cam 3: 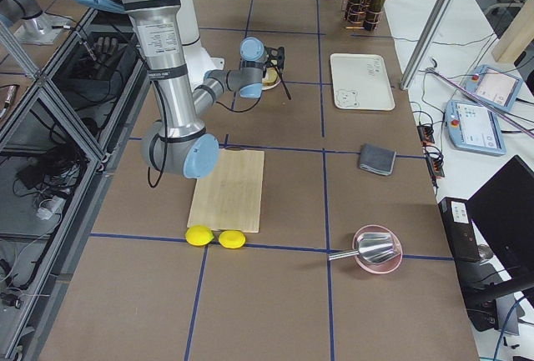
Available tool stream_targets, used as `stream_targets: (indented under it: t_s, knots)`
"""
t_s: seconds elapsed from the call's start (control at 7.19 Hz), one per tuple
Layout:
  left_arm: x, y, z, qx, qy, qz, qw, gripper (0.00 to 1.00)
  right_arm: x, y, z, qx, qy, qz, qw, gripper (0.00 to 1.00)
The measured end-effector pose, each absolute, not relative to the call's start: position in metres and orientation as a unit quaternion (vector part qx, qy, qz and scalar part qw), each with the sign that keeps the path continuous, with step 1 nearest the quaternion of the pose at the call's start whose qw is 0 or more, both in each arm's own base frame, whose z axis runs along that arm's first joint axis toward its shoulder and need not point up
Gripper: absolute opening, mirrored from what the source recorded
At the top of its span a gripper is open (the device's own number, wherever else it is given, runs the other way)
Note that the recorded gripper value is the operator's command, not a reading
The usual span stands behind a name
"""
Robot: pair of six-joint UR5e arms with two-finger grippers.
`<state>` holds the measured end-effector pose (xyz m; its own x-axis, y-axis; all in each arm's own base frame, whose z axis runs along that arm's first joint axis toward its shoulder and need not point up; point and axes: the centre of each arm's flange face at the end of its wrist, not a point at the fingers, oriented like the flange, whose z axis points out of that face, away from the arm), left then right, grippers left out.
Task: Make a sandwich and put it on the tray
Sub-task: 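Carry the bread slice with the right gripper over the egg on the plate, then lower the bread onto the egg and open the right gripper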
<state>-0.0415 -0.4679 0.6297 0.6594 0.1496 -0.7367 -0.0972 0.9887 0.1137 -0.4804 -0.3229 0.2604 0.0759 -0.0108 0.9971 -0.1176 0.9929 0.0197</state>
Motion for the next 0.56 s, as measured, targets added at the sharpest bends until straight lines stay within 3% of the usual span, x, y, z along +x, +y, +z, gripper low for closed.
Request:
stream_targets:
  t_s: [0.56]
  knots:
    - [-0.042, -0.468, 0.632, 0.03, 0.407, 0.067, 0.91, 1.0, -0.517, -0.294, 0.26, 0.049, -0.664, 0.04, 0.745, 0.0]
